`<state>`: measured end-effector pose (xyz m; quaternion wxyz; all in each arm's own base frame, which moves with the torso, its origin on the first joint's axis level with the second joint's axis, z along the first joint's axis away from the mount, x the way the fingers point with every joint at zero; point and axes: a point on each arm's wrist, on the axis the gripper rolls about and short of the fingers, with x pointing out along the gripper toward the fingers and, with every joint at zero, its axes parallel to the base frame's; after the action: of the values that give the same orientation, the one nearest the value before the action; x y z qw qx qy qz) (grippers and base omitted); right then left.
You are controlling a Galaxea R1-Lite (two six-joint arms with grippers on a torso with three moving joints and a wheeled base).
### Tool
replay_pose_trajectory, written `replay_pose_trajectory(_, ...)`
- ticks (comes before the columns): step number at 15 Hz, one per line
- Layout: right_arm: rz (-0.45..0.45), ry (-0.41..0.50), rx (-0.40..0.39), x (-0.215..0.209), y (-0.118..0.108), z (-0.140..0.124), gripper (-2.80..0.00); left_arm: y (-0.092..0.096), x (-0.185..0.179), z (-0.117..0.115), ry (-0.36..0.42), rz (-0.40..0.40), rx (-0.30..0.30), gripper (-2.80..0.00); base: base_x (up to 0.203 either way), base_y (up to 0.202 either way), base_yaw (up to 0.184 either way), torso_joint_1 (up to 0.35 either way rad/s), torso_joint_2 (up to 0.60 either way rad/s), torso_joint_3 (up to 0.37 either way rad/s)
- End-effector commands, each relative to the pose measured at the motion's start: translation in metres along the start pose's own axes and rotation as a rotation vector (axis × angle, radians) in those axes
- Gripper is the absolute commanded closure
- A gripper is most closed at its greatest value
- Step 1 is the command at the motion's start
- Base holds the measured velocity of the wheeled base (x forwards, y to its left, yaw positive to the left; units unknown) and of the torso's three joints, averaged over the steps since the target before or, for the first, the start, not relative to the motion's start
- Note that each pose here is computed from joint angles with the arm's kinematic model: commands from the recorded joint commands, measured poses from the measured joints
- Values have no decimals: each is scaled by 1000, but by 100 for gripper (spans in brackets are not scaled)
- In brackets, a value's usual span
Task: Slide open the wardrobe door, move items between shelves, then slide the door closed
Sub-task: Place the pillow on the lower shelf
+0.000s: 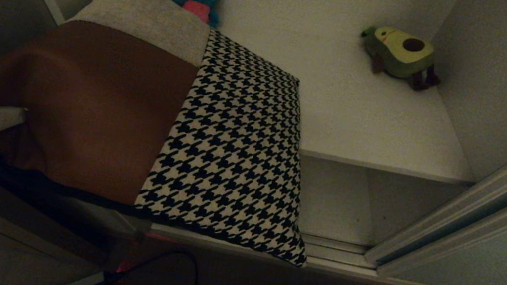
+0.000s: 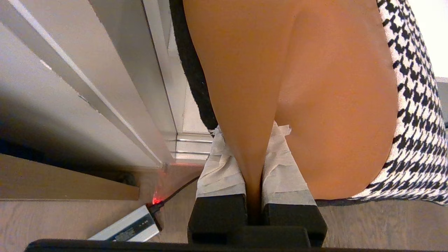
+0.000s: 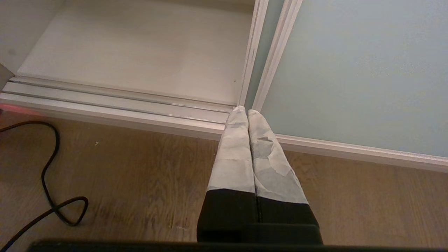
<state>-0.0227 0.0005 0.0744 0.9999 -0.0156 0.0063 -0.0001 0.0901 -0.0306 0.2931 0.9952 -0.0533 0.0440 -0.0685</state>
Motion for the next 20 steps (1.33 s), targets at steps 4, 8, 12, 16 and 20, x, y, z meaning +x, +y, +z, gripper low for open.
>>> replay_pose_trajectory(4, 1, 3, -1, 0, 0, -1, 0, 0, 2, -5, 24, 2, 2, 0, 0, 0, 0, 0, 0, 0)
replay_pose_trajectory(8, 1, 4, -1, 0, 0, -1, 0, 1, -1, -1, 24, -1, -3, 0, 0, 0, 0, 0, 0, 0)
replay_pose_trajectory(12, 1, 4, -1, 0, 0, -1, 0, 3, -7, -11, 44, 1, 12, 0, 0, 0, 0, 0, 0, 0)
replay_pose_trajectory(16, 1, 4, -1, 0, 0, -1, 0, 5, -11, -16, 46, 5, 19, 0, 0, 0, 0, 0, 0, 0)
replay_pose_trajectory(20, 1, 3, -1, 0, 0, -1, 0, 4, -8, -15, 50, 0, 18, 0, -172, 0, -2, 0, 2, 4)
